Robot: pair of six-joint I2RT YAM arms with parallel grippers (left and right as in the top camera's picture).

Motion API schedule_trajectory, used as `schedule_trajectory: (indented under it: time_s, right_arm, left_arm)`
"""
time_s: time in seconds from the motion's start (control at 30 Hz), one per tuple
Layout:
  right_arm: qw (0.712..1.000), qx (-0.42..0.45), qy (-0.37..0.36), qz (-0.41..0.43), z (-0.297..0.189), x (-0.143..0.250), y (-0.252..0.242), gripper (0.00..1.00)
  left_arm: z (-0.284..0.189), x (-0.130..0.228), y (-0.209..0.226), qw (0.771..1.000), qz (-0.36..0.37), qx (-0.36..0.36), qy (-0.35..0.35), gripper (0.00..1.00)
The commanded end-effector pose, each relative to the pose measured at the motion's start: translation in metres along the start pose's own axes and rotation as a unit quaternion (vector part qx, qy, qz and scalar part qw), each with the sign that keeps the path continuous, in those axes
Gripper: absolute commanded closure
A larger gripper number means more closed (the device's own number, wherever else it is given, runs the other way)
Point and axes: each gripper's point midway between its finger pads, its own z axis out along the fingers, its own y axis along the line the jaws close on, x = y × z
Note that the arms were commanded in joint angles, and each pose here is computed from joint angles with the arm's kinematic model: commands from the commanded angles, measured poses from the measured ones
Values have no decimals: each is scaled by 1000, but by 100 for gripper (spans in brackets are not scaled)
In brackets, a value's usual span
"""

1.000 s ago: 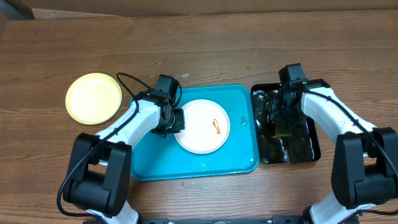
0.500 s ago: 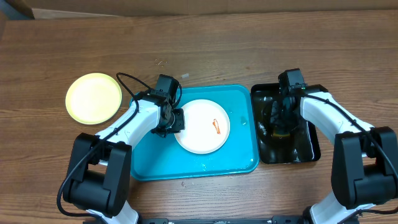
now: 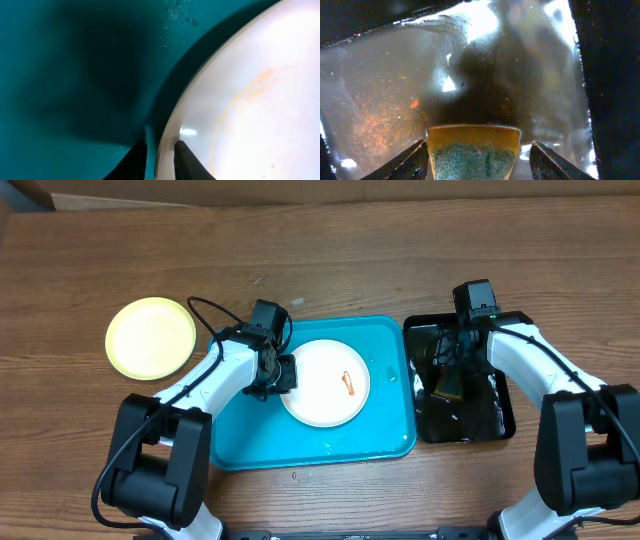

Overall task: Clean dirty plates on tray and stack at the side
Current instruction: 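Dip and swish the sponge in the water with the right gripper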

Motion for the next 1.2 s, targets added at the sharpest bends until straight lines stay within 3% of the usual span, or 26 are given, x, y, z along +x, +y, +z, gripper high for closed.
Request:
schedule_trajectory:
  time_s: [0.0, 0.07, 0.17, 0.23, 0.27, 0.37, 0.4, 0.43, 0.6, 0.83, 1.0, 1.17]
  right_arm:
    - [1000, 4, -14, 5, -6, -9, -2, 36]
    - [1000, 2, -8, 5, -4, -5, -2, 40]
    - [1000, 5, -2, 4, 0, 1, -3, 56]
    - [1000, 4, -3, 5, 3, 2, -4, 87]
    - [1000, 4, -5, 5, 4, 2, -3, 96]
    - [1000, 0, -15, 3, 3, -3, -2, 96]
    - [1000, -1, -18, 4, 2, -5, -1, 78]
    - [1000, -1, -19, 4, -1, -8, 0, 53]
    - [1000, 4, -3, 2, -20, -14, 0, 35]
    - [998, -14, 53, 3, -20, 12, 4, 32]
    - [996, -48, 76, 10, -6, 33, 13, 39]
    - [996, -46, 70, 15, 4, 38, 11, 50]
  left_arm:
    - [4, 0, 1, 1000, -2, -4, 3, 79]
    - [4, 0, 1, 1000, -2, -4, 3, 79]
    - [4, 0, 1, 1000, -1, -4, 2, 79]
    - [4, 0, 1, 1000, -1, -4, 2, 79]
    - [4, 0, 1, 1000, -1, -4, 2, 79]
    - [4, 0, 1, 1000, -1, -4, 3, 75]
    - [4, 0, 1, 1000, -1, -4, 3, 73]
    - [4, 0, 1, 1000, -1, -4, 3, 69]
    - [4, 0, 1, 1000, -1, -4, 3, 67]
    - [4, -1, 1, 1000, -1, -4, 2, 68]
    - [4, -1, 1, 1000, -1, -4, 2, 69]
    - [3, -1, 0, 1000, 3, -3, 1, 80]
